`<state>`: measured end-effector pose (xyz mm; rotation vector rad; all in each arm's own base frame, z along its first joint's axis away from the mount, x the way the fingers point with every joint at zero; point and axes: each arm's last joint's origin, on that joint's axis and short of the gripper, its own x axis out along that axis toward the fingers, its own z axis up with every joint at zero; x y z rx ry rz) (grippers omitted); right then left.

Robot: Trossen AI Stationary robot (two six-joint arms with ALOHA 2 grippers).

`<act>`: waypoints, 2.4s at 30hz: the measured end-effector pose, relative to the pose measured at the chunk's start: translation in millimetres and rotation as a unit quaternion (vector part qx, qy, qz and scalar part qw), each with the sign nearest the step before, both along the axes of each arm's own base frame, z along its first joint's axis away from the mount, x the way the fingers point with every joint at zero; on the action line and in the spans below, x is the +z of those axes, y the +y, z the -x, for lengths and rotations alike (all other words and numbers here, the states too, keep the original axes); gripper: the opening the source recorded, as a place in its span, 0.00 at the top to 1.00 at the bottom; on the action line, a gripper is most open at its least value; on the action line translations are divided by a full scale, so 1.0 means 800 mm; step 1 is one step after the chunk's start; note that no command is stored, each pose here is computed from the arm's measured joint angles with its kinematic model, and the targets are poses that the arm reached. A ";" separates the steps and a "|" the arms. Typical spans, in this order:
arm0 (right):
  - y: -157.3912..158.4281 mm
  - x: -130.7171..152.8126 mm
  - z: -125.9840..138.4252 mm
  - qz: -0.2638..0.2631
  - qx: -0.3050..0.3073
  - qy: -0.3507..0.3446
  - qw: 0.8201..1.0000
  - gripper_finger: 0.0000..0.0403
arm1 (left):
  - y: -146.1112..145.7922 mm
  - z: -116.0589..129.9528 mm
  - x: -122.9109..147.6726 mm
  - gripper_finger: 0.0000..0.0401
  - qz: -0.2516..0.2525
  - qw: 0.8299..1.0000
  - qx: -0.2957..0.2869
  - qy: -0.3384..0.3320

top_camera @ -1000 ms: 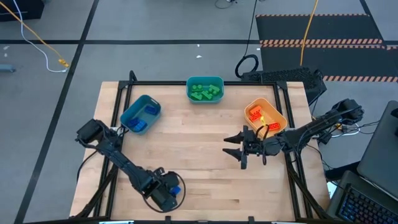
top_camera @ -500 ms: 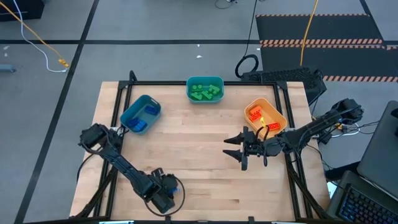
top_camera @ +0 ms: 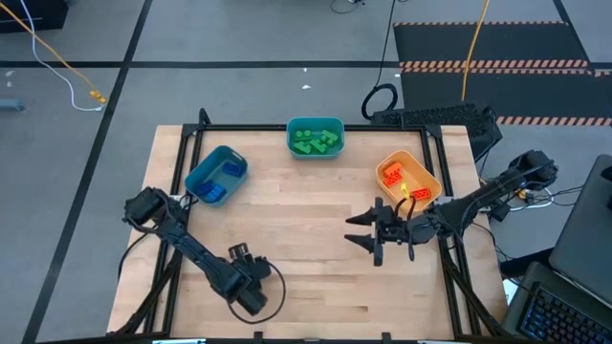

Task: Sort & place blocks by color
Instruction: Put the blue game piece into the blue bin, then put the orange game piece into the yellow bin

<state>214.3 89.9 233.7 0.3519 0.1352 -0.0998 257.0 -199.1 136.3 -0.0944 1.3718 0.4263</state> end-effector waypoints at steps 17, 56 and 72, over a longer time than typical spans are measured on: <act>0.009 -0.013 -0.004 -0.004 0.007 0.018 1.000 0.46 | 0.096 0.033 0.114 0.67 -0.024 0.998 -0.025 0.061; 0.010 -0.013 -0.004 0.001 -0.002 0.019 1.000 0.46 | 0.215 0.092 0.198 0.31 0.074 0.984 0.163 0.025; 0.012 -0.013 -0.003 -0.011 0.000 0.019 1.000 0.46 | 0.052 0.099 0.163 0.30 0.126 0.992 0.007 -0.008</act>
